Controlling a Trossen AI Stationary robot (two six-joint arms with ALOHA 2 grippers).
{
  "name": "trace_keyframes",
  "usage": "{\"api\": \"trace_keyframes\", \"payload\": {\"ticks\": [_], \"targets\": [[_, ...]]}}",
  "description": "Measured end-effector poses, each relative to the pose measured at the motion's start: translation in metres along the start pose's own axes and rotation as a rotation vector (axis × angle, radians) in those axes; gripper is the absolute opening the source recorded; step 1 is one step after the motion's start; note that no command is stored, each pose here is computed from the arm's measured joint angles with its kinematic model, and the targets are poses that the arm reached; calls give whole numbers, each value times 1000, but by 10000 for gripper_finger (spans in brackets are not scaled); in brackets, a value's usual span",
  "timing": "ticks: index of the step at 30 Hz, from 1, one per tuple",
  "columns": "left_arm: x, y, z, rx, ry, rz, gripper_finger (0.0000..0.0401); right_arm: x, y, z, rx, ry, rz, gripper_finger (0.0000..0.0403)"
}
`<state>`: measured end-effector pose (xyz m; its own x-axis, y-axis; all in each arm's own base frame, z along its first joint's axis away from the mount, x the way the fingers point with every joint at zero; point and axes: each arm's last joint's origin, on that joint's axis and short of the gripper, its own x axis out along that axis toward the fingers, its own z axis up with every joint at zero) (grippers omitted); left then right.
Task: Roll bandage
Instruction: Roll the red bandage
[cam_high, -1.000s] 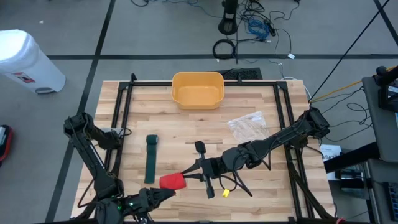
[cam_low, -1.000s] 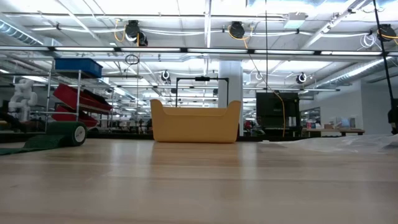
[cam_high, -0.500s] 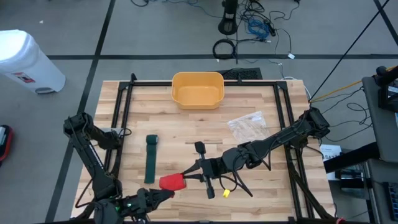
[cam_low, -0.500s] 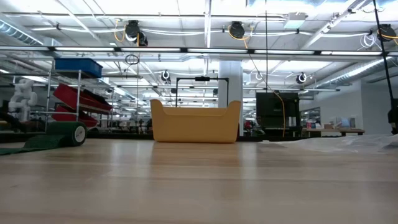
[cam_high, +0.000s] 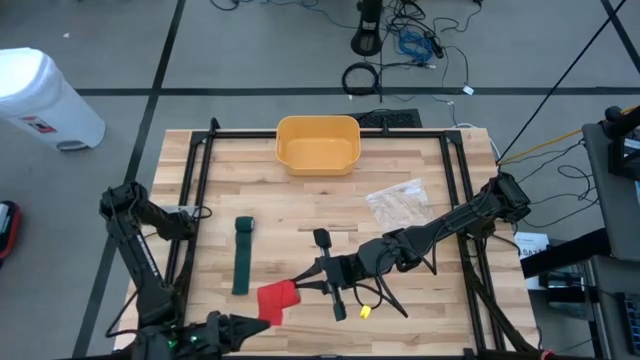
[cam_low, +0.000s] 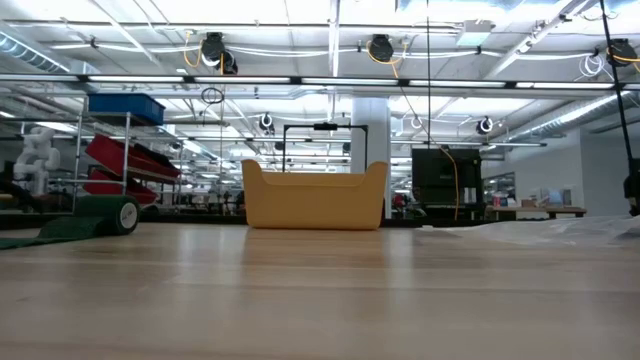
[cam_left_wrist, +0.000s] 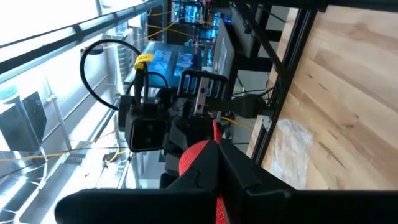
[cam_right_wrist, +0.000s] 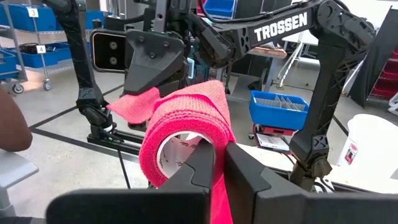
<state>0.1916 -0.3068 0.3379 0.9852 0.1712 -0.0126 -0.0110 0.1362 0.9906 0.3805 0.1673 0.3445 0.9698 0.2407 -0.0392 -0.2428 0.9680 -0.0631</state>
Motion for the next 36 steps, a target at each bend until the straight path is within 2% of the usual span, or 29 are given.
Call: {"api": "trace_keyframes", "payload": {"ticks": [8, 17, 28, 36], "targets": [[9, 3, -5, -7, 27, 6, 2, 0, 0, 0, 0, 0, 2, 16], [1, 34, -21, -70, 21, 33, 1, -1, 6, 0, -1, 0, 15, 16], [-11, 85, -59, -178, 12, 81, 0, -4, 19, 1, -3, 0, 49, 16], [-2, 108, -94, -218, 92, 102, 0, -6, 29, 1, -20, -3, 74, 16]]}}
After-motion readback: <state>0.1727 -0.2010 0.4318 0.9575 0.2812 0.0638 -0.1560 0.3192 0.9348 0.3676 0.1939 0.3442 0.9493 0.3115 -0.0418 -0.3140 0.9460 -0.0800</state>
